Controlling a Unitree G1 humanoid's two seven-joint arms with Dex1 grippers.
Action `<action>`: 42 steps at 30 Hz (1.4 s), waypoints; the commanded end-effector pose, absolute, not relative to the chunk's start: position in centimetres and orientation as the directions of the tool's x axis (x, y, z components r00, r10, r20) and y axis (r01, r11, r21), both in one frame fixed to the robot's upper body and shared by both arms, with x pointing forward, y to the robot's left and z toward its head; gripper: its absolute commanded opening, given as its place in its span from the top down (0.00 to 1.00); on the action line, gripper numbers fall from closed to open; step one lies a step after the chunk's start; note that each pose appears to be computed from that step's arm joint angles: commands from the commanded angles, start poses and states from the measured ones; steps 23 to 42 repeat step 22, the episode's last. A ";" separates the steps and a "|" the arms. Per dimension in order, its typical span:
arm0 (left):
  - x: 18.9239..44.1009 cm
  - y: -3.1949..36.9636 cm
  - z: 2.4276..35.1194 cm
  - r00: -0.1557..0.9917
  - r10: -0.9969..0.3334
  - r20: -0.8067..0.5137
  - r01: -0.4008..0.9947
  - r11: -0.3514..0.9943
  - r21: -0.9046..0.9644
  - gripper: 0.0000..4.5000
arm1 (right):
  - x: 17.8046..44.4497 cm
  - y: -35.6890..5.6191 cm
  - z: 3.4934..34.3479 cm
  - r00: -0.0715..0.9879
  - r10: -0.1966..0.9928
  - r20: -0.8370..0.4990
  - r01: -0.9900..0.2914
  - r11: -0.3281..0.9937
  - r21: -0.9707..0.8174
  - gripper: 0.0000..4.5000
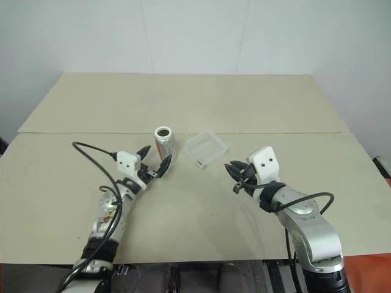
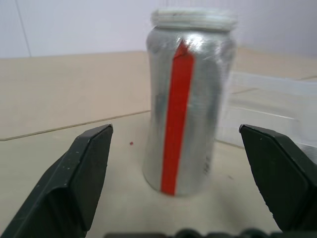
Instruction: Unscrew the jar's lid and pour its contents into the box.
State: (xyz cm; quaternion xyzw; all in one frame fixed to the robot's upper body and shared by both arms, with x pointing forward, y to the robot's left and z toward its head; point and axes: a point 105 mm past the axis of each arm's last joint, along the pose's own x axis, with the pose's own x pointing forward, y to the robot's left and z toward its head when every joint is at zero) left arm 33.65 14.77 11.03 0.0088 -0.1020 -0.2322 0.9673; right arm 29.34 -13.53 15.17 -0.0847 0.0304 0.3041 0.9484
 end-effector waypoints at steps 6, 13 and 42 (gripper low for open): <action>27.5 17.5 14.0 0.843 -0.504 0.185 0.491 0.863 0.115 0.01 | 28.7 -14.0 16.1 0.798 0.597 -0.084 -0.601 0.778 -0.182 0.77; 24.8 16.5 14.9 0.708 -0.700 0.094 0.667 0.707 0.235 0.01 | 25.6 -18.0 16.4 0.652 0.717 -0.246 -0.750 0.563 -0.348 0.77; 23.2 15.2 14.4 0.723 -0.684 0.097 0.664 0.727 0.173 0.00 | 22.5 -23.5 16.7 0.466 0.735 -0.492 -0.884 0.415 -0.216 0.49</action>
